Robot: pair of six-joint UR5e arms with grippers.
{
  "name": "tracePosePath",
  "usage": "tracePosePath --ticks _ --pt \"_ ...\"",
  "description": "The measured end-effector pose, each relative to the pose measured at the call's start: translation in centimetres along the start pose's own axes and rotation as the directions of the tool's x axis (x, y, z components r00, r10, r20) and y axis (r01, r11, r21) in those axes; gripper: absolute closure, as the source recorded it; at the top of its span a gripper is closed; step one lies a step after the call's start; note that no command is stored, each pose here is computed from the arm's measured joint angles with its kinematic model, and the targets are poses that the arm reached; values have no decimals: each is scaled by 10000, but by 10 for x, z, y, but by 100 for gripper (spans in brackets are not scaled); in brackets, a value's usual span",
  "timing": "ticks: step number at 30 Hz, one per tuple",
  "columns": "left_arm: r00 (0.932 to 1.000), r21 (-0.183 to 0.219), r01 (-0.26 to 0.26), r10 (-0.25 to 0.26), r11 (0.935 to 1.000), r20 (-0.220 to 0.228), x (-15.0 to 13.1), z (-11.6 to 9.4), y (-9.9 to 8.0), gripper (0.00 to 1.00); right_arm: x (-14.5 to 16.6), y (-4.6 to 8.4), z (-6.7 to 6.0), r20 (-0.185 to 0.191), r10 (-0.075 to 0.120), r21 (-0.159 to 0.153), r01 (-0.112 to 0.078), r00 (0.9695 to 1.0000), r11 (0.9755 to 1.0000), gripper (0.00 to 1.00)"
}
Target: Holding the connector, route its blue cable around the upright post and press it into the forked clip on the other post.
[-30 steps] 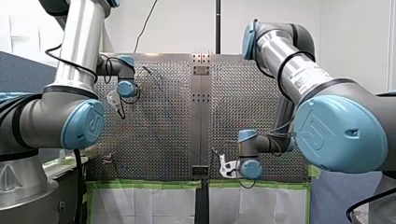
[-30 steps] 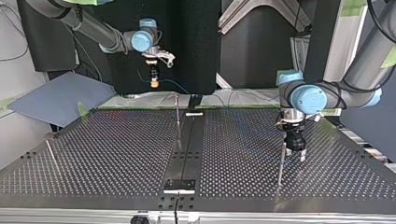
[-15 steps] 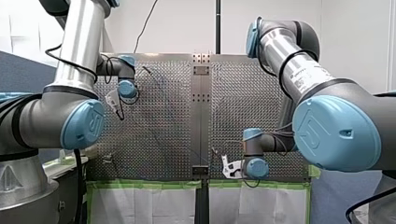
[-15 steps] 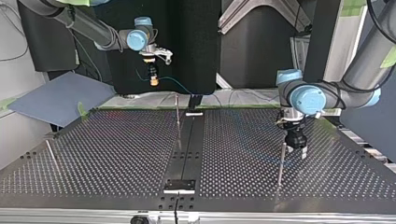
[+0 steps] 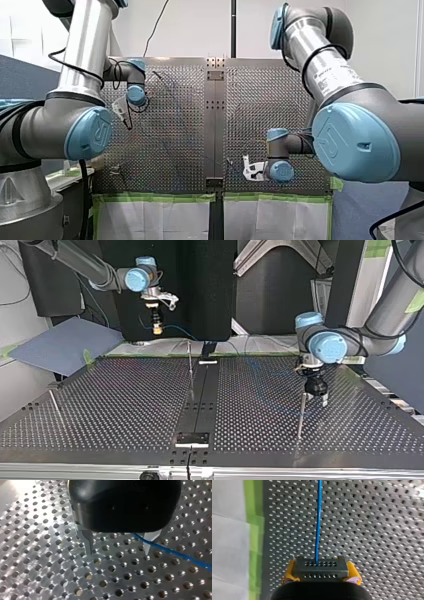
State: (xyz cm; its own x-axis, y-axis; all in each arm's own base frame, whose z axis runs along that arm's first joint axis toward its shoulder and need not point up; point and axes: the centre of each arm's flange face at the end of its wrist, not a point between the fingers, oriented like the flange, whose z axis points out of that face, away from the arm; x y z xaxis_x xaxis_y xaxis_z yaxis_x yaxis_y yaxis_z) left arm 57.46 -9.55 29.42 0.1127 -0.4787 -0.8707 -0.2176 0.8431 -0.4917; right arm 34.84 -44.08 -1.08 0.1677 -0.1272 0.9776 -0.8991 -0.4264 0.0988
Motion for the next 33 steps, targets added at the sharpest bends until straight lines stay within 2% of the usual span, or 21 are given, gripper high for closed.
tracePosePath --ticks 5,11,17,21,23,27,33 --pt "9995 59 233 -232 9997 -212 4 -4 -4 0 10 2 1 -156 5 -25 -5 9999 10000 100" --pt "9963 421 739 -719 9964 -461 6 -6 -11 0 11 2 1 -223 6 8 -6 9998 10000 100" --pt "9902 712 1372 -1348 9880 -379 -10 -14 -18 0 12 1 1 -246 6 30 -5 9997 10000 100" --pt "9841 1090 1762 -1729 9783 -398 -22 -23 -28 0 12 1 1 -244 5 35 -4 9997 10000 100" --pt "9828 1204 1832 -1791 9757 -445 -26 -27 -32 0 12 1 1 -240 5 36 -4 9997 10000 100" --pt "9838 1143 1744 -1683 9780 -614 -26 -38 -32 0 12 1 1 -240 5 36 -4 9997 10000 100" --pt "9857 792 1646 -1611 9832 -488 -29 -57 -23 0 12 1 1 -248 9 37 -8 9997 10000 100"
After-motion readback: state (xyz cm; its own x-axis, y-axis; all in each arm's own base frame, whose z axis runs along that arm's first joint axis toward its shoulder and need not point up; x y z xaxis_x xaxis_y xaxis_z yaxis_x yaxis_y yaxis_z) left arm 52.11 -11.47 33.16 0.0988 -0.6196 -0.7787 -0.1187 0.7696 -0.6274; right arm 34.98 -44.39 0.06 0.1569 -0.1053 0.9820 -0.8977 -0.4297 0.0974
